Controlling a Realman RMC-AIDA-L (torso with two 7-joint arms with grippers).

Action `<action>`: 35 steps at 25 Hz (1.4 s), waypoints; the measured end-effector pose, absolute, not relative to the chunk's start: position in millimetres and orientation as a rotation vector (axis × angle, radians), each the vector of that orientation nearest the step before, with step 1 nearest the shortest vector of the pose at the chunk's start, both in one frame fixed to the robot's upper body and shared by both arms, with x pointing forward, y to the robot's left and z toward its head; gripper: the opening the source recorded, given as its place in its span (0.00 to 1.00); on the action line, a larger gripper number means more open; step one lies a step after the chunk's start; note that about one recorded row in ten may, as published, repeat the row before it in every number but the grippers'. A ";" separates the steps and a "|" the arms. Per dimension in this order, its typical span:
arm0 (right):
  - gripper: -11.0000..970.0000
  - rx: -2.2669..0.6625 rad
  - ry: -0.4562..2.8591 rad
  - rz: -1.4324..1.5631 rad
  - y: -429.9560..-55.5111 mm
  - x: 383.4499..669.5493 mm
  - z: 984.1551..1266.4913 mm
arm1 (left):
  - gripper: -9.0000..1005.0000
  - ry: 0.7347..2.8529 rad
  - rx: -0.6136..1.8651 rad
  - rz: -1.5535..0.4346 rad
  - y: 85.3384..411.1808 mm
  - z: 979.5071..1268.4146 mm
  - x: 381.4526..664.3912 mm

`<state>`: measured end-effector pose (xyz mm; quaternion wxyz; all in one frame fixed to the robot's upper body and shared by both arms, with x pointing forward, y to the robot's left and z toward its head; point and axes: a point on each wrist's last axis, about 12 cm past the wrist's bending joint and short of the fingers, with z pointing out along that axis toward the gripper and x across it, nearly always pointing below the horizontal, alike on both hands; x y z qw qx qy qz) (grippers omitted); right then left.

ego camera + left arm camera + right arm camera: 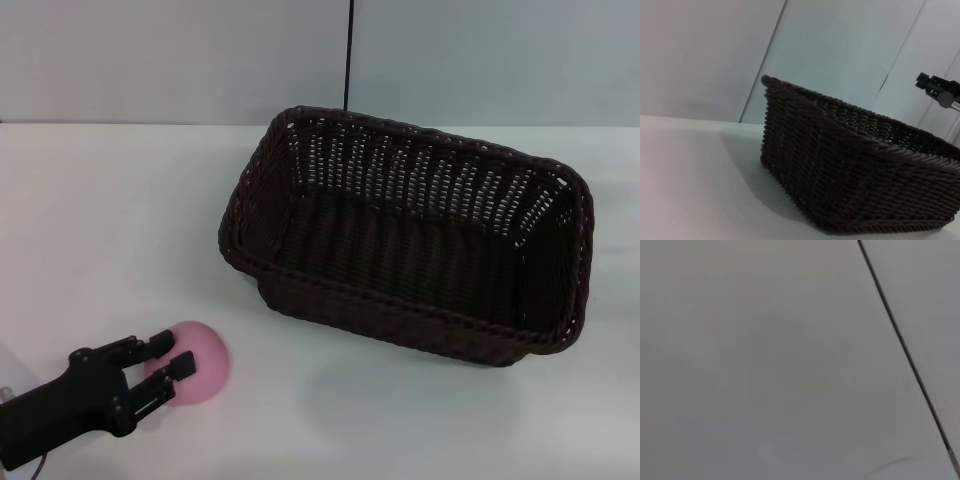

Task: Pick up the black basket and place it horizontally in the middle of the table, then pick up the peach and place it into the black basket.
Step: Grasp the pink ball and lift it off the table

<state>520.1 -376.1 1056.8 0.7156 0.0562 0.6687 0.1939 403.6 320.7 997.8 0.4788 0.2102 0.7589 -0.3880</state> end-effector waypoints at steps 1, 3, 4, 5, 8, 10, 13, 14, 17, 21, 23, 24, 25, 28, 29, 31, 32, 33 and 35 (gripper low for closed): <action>0.33 0.129 1.484 0.428 -376.3 519.6 1056.0 | 0.49 1.851 0.516 -0.947 320.5 998.0 404.3; 0.33 0.136 1.489 0.424 -377.2 518.5 1054.8 | 0.46 1.844 0.521 -0.942 320.6 998.6 405.1; 0.33 0.137 1.490 0.422 -377.5 518.2 1054.4 | 0.45 1.840 0.525 -0.938 320.7 998.9 405.3; 0.33 0.138 1.492 0.421 -377.8 517.8 1054.0 | 0.43 1.835 0.530 -0.934 320.8 999.1 405.4; 0.33 0.140 1.494 0.418 -378.4 516.7 1053.4 | 0.36 1.828 0.543 -0.932 320.2 999.7 406.5; 0.33 0.142 1.495 0.418 -378.6 516.2 1053.0 | 0.30 1.827 0.546 -0.934 319.9 1000.0 407.1; 0.33 0.146 1.500 0.418 -378.4 515.9 1051.9 | 0.22 1.812 0.548 -0.946 319.2 1001.7 406.9; 0.33 0.151 1.505 0.417 -378.4 515.7 1050.9 | 0.19 1.796 0.547 -0.959 318.4 1003.5 406.4; 0.33 0.160 1.515 0.416 -378.2 515.4 1048.8 | 0.12 1.712 0.524 -1.000 316.7 1013.1 407.1; 0.33 0.165 1.519 0.416 -378.1 514.8 1047.7 | 0.05 1.535 0.458 -1.057 308.5 1030.9 418.1; 0.33 0.168 1.521 0.418 -377.8 514.1 1046.9 | 0.02 1.506 0.452 -1.067 305.6 1034.0 422.3; 0.33 0.170 1.523 0.418 -377.9 513.5 1046.3 | 0.02 1.472 0.469 -1.090 298.9 1038.8 432.1; 0.33 0.171 1.523 0.418 -378.2 512.4 1045.8 | 0.03 1.470 0.477 -1.093 297.9 1039.4 433.7; 0.33 0.176 1.527 0.414 -380.0 508.4 1044.0 | 0.05 1.482 0.508 -1.098 296.3 1039.5 436.9; 0.33 0.179 1.528 0.411 -380.8 507.2 1043.4 | 0.06 1.490 0.509 -1.094 298.4 1039.0 435.7; 0.33 0.186 1.530 0.407 -382.3 505.0 1042.5 | 0.07 1.512 0.494 -1.089 304.4 1037.4 430.8; 0.33 0.189 1.530 0.404 -383.0 504.6 1042.3 | 0.08 1.523 0.486 -1.086 307.3 1036.6 428.1; 0.33 0.192 1.530 0.402 -383.4 504.3 1042.2 | 0.08 1.532 0.479 -1.080 310.0 1035.7 425.3; 0.33 0.196 1.531 0.399 -384.1 503.9 1041.9 | 0.10 1.562 0.460 -1.057 317.9 1032.7 416.8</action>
